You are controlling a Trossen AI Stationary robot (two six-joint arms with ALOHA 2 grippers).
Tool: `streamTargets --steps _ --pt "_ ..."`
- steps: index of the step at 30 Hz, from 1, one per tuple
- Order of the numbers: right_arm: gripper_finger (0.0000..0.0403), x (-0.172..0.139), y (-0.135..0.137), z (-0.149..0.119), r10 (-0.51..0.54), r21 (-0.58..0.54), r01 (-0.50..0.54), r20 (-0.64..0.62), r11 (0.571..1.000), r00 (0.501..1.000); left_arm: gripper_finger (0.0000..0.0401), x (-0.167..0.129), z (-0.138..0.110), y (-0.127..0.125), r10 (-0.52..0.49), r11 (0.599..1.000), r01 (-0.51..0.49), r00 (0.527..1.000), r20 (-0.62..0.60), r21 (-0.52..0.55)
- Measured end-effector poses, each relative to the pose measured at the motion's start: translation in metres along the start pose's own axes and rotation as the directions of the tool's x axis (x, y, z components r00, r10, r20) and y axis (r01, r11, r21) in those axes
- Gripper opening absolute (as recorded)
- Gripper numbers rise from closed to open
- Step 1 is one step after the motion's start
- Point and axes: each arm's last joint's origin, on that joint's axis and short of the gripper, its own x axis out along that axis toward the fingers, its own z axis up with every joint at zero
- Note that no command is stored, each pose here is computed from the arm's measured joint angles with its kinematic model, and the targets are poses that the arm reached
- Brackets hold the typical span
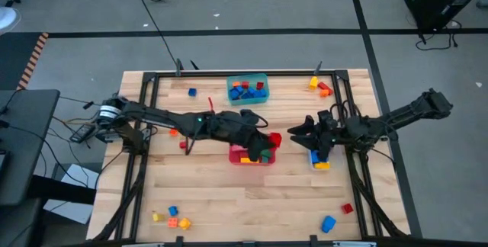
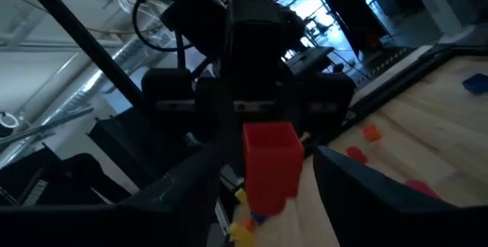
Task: Sort blocks by size
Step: Put the red 1 stud game piece into the transparent bin
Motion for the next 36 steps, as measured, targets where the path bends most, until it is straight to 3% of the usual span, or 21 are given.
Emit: streamTargets --steps 7,17,31,36 --pt "0.0227 0.007 -0.002 -0.006 -0.006 -0.008 0.006 -0.009 1.0 1.0 0.0152 0.018 -0.006 0.004 -0.073 0.996 0.073 0.997 0.015 -0.047" --pt "0.0225 0.018 -0.007 -0.014 -0.02 -0.04 0.02 -0.009 0.999 1.0 0.0152 0.018 0.002 0.009 -0.071 0.996 0.073 0.997 0.044 -0.05" --pt "0.0156 0.027 -0.012 -0.015 -0.004 -0.032 0.004 0.01 0.999 1.0 0.0152 0.018 0.001 0.01 -0.067 0.997 0.068 0.997 0.031 -0.029" --pt "0.0153 0.027 -0.013 -0.016 -0.001 -0.039 0.001 0.002 0.999 1.0 0.0153 0.018 0.001 0.01 -0.065 0.998 0.065 0.997 0.027 0.01"
